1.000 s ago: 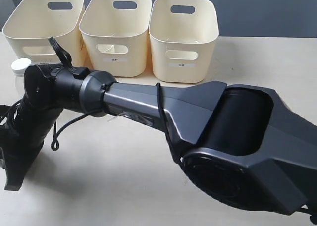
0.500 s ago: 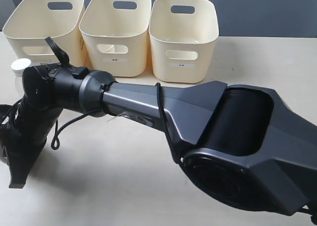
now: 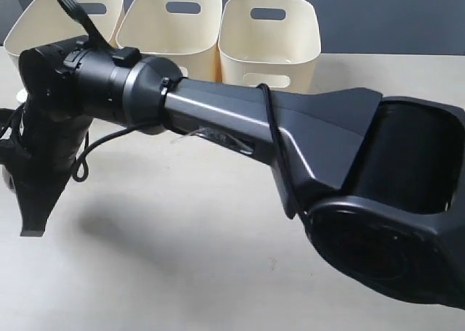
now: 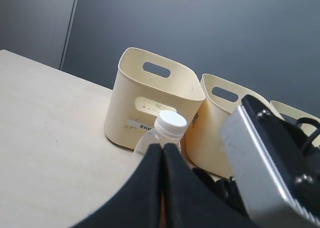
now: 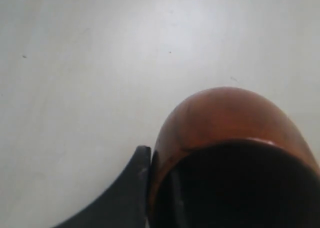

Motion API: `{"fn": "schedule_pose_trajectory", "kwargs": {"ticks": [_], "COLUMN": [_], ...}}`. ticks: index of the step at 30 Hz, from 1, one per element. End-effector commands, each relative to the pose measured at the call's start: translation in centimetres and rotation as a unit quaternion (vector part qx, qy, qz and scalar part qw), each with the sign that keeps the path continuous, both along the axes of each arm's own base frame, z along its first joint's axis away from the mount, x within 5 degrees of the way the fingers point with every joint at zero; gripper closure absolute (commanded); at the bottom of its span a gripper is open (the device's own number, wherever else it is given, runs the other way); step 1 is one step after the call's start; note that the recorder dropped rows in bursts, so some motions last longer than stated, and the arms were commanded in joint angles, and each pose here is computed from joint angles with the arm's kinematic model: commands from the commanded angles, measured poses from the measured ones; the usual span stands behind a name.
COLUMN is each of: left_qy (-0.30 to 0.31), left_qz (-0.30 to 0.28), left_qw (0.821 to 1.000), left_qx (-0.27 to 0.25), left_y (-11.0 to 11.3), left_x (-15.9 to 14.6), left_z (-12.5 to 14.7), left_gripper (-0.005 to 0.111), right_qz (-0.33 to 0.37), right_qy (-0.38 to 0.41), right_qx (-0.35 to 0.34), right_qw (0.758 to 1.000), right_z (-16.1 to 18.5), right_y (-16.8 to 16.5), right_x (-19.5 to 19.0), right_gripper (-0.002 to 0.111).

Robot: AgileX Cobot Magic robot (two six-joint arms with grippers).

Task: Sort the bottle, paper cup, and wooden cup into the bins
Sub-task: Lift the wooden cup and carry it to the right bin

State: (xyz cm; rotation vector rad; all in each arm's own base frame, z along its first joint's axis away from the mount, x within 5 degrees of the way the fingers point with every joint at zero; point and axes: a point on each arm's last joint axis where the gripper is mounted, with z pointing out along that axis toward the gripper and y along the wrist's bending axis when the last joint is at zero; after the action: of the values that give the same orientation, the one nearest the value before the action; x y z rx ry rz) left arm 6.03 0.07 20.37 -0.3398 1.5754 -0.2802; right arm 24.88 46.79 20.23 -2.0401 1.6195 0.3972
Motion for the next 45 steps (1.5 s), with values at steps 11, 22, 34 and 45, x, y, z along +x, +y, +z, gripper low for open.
{"fn": "schedule_pose_trajectory", "kwargs": {"ticks": [11,22,34,45], "left_qy": [-0.002,-0.002,-0.004,-0.005], "left_qz": [-0.003,-0.003,-0.002,-0.001], "left_qw": [1.0,1.0,1.0,1.0], "left_qx": [0.003,0.003,0.005,0.006], "left_y": [0.0,0.0,0.0,0.0], "left_x": [0.0,0.0,0.0,0.0], "left_z": [0.0,0.0,0.1,0.1], "left_gripper": [0.107,0.107,0.107,0.107], "right_qz": [-0.059,-0.199,-0.261,-0.307], "right_qy": [-0.056,-0.059,-0.085,-0.071], "right_qx": [0.06,0.06,0.016,0.001], "right_qw": [0.995,0.976,0.962,0.949], "right_z": [9.0,11.1,12.7,13.3], "right_y": [-4.3,-10.2,-14.7,-18.3], "right_x": [2.8,8.9,11.3,13.2], "right_gripper": [0.109,0.109,0.109,0.109]}}
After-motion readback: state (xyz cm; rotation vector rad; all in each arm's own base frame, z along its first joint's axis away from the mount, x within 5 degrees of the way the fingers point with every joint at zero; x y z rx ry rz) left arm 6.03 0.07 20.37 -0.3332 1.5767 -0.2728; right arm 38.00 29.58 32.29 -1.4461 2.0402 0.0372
